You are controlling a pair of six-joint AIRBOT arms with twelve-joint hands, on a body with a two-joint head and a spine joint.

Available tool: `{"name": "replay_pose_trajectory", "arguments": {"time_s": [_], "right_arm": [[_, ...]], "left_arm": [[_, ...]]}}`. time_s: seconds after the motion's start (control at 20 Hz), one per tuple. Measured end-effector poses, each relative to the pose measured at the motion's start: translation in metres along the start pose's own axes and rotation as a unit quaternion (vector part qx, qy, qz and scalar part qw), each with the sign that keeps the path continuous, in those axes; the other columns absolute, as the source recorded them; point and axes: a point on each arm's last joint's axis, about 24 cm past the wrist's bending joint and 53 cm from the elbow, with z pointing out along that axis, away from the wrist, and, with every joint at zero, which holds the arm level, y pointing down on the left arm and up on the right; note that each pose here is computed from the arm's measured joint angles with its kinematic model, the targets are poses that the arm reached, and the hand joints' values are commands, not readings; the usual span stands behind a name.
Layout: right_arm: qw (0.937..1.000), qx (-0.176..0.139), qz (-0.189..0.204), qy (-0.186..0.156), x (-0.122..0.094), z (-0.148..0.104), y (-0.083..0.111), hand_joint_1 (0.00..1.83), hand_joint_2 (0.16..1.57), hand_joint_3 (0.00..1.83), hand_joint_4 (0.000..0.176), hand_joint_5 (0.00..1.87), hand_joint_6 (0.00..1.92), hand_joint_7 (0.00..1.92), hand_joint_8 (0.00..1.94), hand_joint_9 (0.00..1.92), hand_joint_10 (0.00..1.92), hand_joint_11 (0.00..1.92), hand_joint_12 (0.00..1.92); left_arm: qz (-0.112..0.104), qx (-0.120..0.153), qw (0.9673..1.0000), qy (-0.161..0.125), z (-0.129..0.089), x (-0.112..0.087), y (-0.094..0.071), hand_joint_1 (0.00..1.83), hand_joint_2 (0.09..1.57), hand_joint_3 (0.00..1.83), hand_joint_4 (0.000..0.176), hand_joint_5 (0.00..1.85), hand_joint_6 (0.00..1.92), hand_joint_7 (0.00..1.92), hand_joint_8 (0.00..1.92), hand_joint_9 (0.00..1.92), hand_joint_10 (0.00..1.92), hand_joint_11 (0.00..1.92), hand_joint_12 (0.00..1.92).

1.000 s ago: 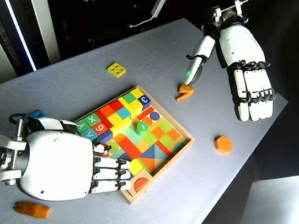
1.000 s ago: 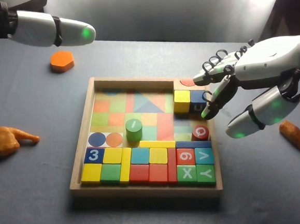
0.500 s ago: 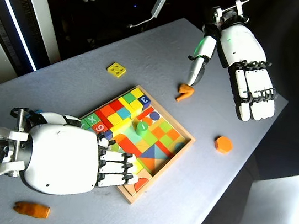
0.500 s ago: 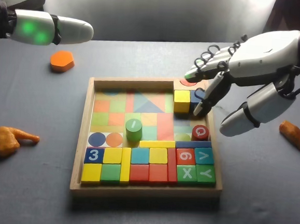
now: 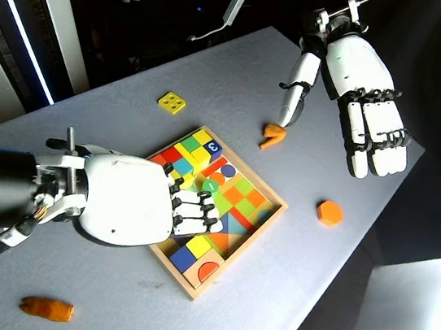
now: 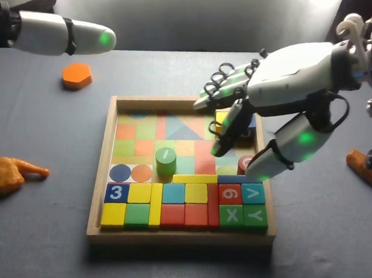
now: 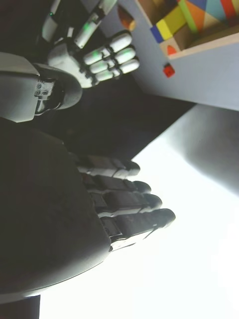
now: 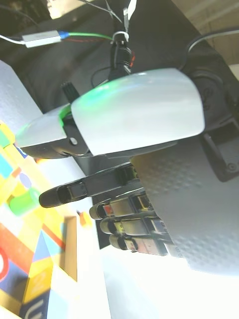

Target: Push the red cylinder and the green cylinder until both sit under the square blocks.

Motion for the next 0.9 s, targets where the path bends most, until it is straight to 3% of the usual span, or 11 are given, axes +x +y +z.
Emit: {"name": "replay_pose_trajectory", "arguments": {"time_s": [0.15, 0.2, 0.25, 0.45, 0.55, 0.6, 0.7, 0.75, 0.8, 0.9], "right_arm": [[0.9998, -0.016, 0.008, -0.001, -0.001, 0.016, 0.010, 0.31, 1.10, 0.00, 0.176, 0.64, 0.00, 0.08, 0.01, 0.00, 0.00, 0.02, 0.01], [0.9998, -0.017, 0.006, 0.002, 0.002, 0.020, 0.010, 0.33, 1.09, 0.00, 0.176, 0.65, 0.00, 0.09, 0.02, 0.00, 0.00, 0.01, 0.01], [0.9998, -0.019, 0.003, 0.005, 0.004, 0.022, 0.012, 0.33, 1.09, 0.00, 0.176, 0.64, 0.00, 0.10, 0.02, 0.00, 0.00, 0.01, 0.01], [0.9999, -0.015, -0.001, 0.001, 0.002, 0.024, 0.009, 0.34, 1.09, 0.00, 0.176, 0.64, 0.00, 0.12, 0.01, 0.00, 0.00, 0.03, 0.02], [0.9999, -0.013, 0.002, -0.001, 0.001, 0.029, 0.008, 0.32, 1.10, 0.00, 0.176, 0.64, 0.00, 0.14, 0.01, 0.00, 0.00, 0.05, 0.04], [0.9999, -0.013, 0.001, 0.001, 0.004, 0.032, 0.008, 0.32, 1.10, 0.00, 0.176, 0.64, 0.00, 0.14, 0.01, 0.00, 0.00, 0.05, 0.04], [0.9998, -0.018, 0.002, 0.005, 0.008, 0.037, 0.012, 0.31, 1.10, 0.00, 0.176, 0.63, 0.00, 0.13, 0.00, 0.00, 0.00, 0.04, 0.04], [0.9997, -0.023, -0.002, 0.009, 0.011, 0.041, 0.015, 0.32, 1.11, 0.00, 0.176, 0.63, 0.00, 0.14, 0.00, 0.00, 0.00, 0.01, 0.15], [0.9996, -0.026, 0.000, 0.008, 0.010, 0.042, 0.017, 0.32, 1.11, 0.00, 0.176, 0.63, 0.00, 0.14, 0.00, 0.00, 0.00, 0.01, 0.15], [0.9996, -0.028, 0.003, 0.004, 0.008, 0.045, 0.018, 0.34, 1.11, 0.00, 0.176, 0.63, 0.00, 0.16, 0.00, 0.00, 0.00, 0.00, 0.22]], "left_arm": [[0.004, 0.000, 1.0000, 0.003, 0.004, 0.002, -0.001, 0.00, 1.13, 0.00, 0.075, 0.09, 0.01, 0.06, 0.00, 0.03, 0.00, 0.00, 0.21], [0.004, 0.000, 1.0000, 0.006, 0.005, 0.004, -0.001, 0.00, 1.12, 0.00, 0.087, 0.07, 0.00, 0.04, 0.00, 0.01, 0.00, 0.00, 0.15], [0.005, -0.003, 1.0000, 0.008, 0.007, 0.006, 0.000, 0.00, 1.11, 0.00, 0.080, 0.07, 0.00, 0.03, 0.00, 0.01, 0.00, 0.00, 0.16], [0.004, -0.007, 0.9999, 0.009, 0.009, 0.007, 0.002, 0.00, 1.13, 0.00, 0.078, 0.09, 0.00, 0.06, 0.01, 0.03, 0.01, 0.00, 0.18], [0.004, -0.008, 0.9999, 0.010, 0.011, 0.008, 0.002, 0.00, 1.14, 0.00, 0.100, 0.11, 0.00, 0.08, 0.00, 0.05, 0.00, 0.00, 0.22], [0.005, -0.008, 0.9999, 0.010, 0.011, 0.008, 0.002, 0.00, 1.14, 0.00, 0.100, 0.11, 0.00, 0.08, 0.00, 0.05, 0.00, 0.00, 0.22], [0.006, -0.009, 0.9999, 0.010, 0.012, 0.008, 0.004, 0.00, 1.13, 0.00, 0.129, 0.12, 0.00, 0.08, 0.00, 0.06, 0.00, 0.00, 0.19], [0.005, -0.012, 0.9999, 0.011, 0.012, 0.008, 0.005, 0.00, 1.17, 0.00, 0.111, 0.11, 0.00, 0.08, 0.00, 0.09, 0.00, 0.00, 0.35], [0.006, -0.013, 0.9998, 0.011, 0.012, 0.008, 0.006, 0.00, 1.17, 0.00, 0.111, 0.11, 0.00, 0.08, 0.00, 0.09, 0.00, 0.00, 0.35], [0.005, -0.015, 0.9998, 0.011, 0.015, 0.009, 0.007, 0.00, 1.18, 0.00, 0.080, 0.10, 0.00, 0.09, 0.00, 0.11, 0.00, 0.00, 0.42]]}}
